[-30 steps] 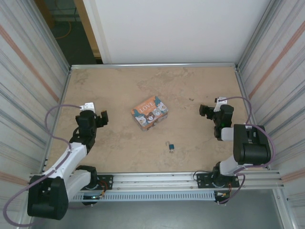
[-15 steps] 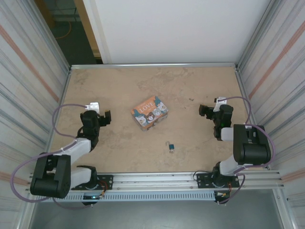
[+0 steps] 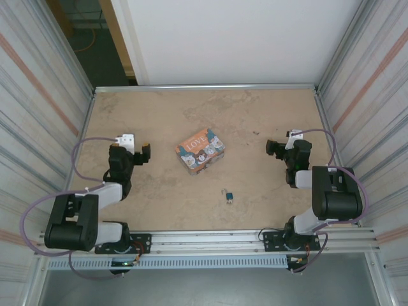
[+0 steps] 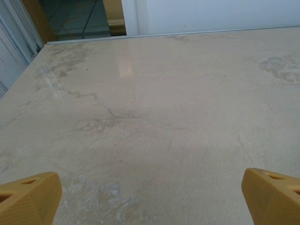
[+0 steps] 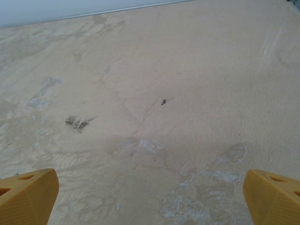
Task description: Unlock a padlock with a key
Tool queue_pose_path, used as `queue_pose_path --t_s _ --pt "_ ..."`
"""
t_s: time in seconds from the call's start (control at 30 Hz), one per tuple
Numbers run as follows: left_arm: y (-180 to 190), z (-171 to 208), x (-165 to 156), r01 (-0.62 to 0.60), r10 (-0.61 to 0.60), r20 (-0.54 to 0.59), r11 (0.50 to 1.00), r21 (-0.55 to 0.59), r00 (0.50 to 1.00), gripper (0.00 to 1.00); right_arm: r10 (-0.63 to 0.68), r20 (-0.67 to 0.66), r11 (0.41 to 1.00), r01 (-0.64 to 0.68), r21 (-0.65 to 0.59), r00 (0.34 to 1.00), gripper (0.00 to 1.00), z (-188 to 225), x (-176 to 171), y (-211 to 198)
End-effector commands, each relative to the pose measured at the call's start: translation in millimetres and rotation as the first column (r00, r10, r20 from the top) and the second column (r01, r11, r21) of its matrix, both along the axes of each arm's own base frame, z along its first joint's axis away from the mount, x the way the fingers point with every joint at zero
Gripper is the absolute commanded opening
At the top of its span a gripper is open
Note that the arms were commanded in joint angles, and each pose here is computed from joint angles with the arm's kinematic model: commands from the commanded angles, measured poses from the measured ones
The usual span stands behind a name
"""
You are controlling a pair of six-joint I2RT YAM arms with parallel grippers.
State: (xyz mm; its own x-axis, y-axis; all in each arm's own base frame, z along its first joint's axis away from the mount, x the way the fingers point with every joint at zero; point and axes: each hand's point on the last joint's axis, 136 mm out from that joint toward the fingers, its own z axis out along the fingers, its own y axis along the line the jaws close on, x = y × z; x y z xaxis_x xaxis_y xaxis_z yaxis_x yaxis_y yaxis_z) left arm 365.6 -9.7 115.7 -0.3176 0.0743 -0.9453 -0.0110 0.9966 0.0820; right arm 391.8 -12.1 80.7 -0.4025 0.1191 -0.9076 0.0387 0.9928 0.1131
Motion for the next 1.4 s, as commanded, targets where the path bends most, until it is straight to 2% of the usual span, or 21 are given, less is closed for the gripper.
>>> queue_pose_path --t_s 0.0,0.43,0.57,0.7,1.27,1.3,1.33,1.37 --pt "0.4 7.3 1.0 0.026 -0.026 0.078 1.0 0.006 0.997 0.99 -0.005 -0.002 1.0 0.005 -0.021 1.0 0.99 0.1 2.5 -1.2" --pt "2.1 -9.3 2.5 0.027 -0.027 0.117 1.0 0.004 0.993 0.99 -0.006 -0.003 1.0 0.006 -0.021 1.0 0.99 0.0 2.5 -2.1" --pt "5.8 -13.6 11.0 0.01 -0.009 0.057 1.0 -0.007 0.998 0.99 -0.004 -0.001 1.0 0.004 -0.014 1.0 0.99 0.8 3.0 -2.6" --pt "13.6 -23.2 29.3 -0.023 0.022 -0.061 0.999 -0.03 0.998 0.99 -0.003 -0.002 1.0 0.003 -0.011 1.0 0.99 0.3 2.4 -2.5" --pt "11.5 -22.8 28.3 -0.016 0.014 -0.057 1.0 -0.025 0.998 0.99 -0.003 -0.006 1.0 0.003 -0.009 1.0 0.99 -0.7 2.8 -2.9" --pt "11.7 -22.6 28.4 -0.017 0.015 -0.056 1.0 -0.025 0.998 0.99 -0.002 -0.006 1.0 0.002 -0.008 1.0 0.96 -0.4 3.0 -3.0" --pt "11.7 -22.8 28.3 -0.017 0.015 -0.057 1.0 -0.024 0.998 0.99 -0.001 -0.003 1.0 0.001 -0.006 1.0 0.59 0.2 2.9 -2.5" --pt "11.7 -22.8 28.3 -0.017 0.015 -0.057 1.0 -0.025 0.998 0.99 -0.002 -0.004 1.0 0.002 -0.007 1.0 0.13 -0.1 2.7 -3.0"
